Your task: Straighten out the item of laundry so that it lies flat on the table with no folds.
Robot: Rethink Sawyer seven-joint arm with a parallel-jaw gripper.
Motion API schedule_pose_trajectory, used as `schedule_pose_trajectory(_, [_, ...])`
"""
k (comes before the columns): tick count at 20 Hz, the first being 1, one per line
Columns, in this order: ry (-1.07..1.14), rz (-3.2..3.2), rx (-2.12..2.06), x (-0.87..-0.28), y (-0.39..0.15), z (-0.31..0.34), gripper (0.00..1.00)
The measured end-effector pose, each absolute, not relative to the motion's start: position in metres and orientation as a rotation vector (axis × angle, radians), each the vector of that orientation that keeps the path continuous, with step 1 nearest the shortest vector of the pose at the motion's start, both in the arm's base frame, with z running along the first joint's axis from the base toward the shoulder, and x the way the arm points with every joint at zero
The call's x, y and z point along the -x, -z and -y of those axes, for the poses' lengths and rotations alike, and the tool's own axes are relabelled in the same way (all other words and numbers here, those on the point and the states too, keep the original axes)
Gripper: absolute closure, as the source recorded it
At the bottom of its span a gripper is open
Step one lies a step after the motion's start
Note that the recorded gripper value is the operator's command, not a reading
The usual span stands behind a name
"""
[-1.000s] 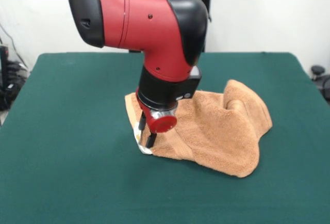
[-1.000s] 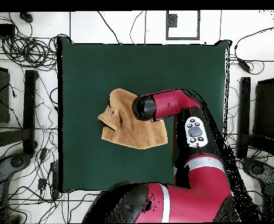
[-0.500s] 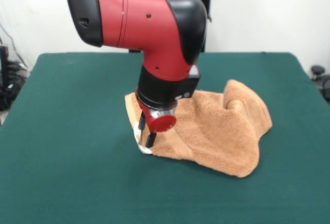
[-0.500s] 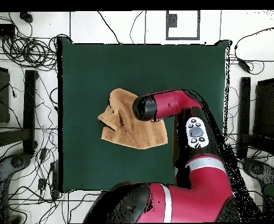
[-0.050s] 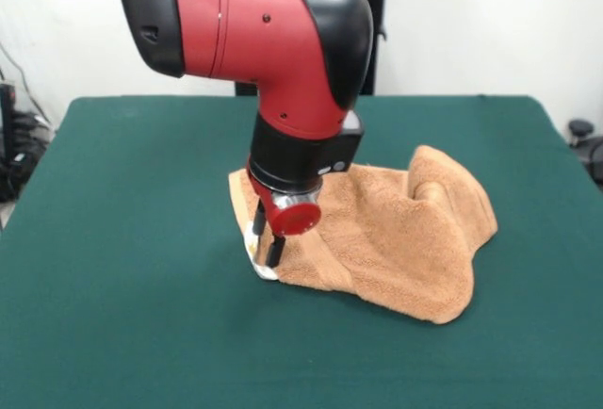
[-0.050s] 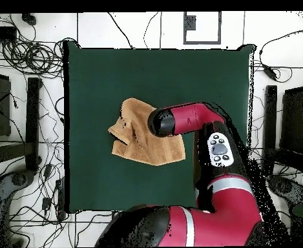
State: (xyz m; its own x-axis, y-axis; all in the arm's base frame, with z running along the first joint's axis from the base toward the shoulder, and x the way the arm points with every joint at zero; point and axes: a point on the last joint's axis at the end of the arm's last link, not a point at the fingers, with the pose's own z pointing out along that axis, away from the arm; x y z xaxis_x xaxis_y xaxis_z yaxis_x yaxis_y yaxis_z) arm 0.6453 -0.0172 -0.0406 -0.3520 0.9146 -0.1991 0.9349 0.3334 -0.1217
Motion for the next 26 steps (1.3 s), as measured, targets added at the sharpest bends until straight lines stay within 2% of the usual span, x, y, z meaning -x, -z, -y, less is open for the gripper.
schedule_pose_trajectory(26, [0.273, -2.485, -1.685, -0.6358, 0.0434, 0.0192, 0.0])
